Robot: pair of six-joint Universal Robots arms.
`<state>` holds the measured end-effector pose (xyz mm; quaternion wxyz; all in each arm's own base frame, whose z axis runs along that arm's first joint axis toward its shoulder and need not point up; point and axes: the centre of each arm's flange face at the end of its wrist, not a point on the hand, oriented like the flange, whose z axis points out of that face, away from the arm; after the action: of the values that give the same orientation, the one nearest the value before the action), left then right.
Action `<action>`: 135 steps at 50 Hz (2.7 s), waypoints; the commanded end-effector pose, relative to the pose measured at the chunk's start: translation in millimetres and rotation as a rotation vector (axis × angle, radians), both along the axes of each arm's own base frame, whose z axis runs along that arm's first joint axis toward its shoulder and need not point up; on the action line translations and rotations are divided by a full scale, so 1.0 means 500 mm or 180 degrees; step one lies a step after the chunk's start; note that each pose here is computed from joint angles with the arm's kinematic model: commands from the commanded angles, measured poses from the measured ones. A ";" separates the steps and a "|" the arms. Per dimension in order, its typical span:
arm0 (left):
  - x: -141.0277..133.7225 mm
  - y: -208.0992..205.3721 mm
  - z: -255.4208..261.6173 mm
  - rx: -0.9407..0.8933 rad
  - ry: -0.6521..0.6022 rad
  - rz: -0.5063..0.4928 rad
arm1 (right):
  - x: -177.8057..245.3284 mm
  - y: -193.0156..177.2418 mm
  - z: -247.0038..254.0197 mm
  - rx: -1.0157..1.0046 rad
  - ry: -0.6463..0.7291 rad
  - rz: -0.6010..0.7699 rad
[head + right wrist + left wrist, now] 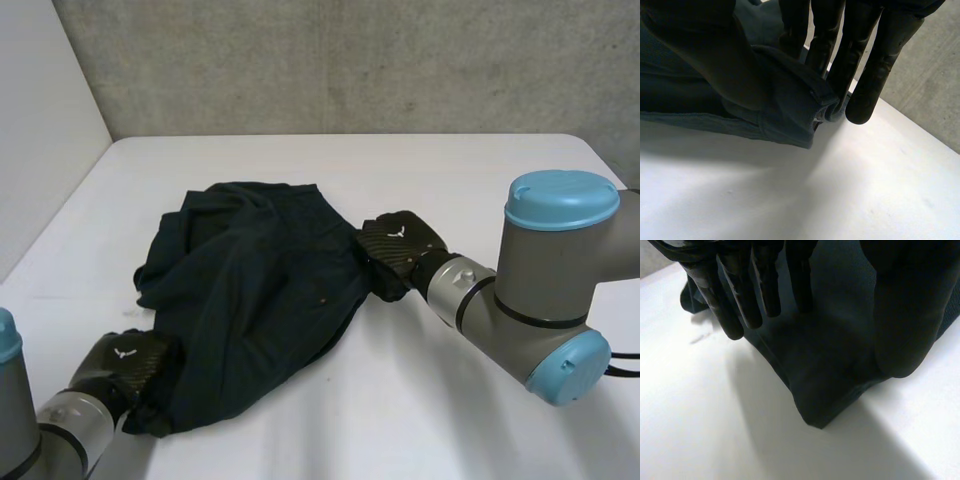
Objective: Fold the shorts.
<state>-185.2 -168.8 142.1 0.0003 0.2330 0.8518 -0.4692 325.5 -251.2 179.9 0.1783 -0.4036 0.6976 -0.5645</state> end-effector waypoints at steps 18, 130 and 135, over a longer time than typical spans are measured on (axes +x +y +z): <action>-0.002 0.016 -0.007 0.0064 -0.0038 -0.0046 | -0.010 -0.011 0.002 -0.0041 0.0039 -0.0185; -0.330 -0.460 0.204 -0.2944 0.0167 -0.0507 | -0.058 -0.258 0.079 -0.1424 0.0087 -0.0960; -0.295 -0.399 0.212 -0.2540 0.0045 -0.0555 | -0.085 -0.193 0.109 -0.1179 0.0218 -0.0892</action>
<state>-351.1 -401.0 242.5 0.0477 0.2625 0.5298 -0.8051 300.0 -384.1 214.6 -0.0106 -0.3345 0.6040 -0.7234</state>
